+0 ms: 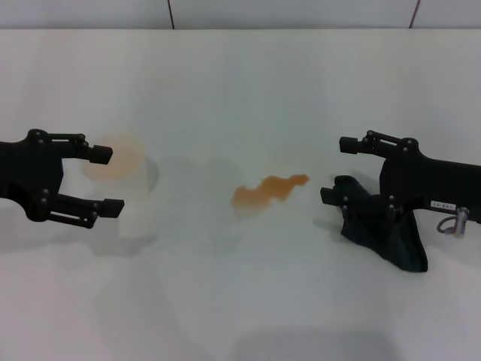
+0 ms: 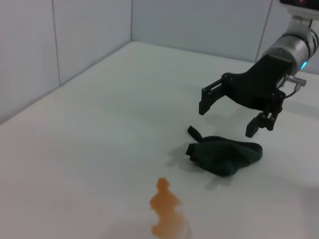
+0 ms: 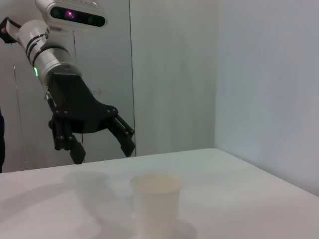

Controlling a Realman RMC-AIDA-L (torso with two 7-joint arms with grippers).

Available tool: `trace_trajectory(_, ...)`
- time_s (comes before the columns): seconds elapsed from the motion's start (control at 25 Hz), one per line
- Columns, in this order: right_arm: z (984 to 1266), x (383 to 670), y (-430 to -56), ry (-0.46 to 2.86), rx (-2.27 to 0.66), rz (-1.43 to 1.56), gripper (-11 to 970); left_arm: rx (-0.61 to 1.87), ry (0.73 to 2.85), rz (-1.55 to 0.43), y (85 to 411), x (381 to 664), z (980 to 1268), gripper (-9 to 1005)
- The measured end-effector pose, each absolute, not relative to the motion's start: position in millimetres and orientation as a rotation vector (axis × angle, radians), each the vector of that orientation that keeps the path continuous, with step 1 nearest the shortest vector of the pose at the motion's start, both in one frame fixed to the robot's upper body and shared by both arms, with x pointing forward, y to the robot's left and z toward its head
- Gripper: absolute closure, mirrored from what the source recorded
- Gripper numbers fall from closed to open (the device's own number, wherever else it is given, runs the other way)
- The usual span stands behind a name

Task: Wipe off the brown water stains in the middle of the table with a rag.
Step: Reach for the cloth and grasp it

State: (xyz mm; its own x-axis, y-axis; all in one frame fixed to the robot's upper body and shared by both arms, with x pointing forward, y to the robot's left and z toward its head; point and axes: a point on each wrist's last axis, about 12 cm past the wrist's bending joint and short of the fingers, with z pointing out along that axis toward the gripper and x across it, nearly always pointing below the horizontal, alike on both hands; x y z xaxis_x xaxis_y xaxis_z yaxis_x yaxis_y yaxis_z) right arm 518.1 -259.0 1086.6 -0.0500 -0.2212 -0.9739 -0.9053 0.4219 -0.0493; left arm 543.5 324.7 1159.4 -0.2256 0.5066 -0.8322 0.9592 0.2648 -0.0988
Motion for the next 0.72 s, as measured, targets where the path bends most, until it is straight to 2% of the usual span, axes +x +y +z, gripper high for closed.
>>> trace_trajectory(0.36, 1092.9, 520.7, -259.2, 1.572, -1.039, 0.761, 106, 1.315, 1.865, -0.831, 326.6, 543.2, 1160.1, 117)
trace_trajectory(0.72, 1113.8, 531.5, -262.5, 1.811, -1.127, 0.701, 106, 1.297, 1.887, -0.831, 328.9, 543.9, 1161.4, 116)
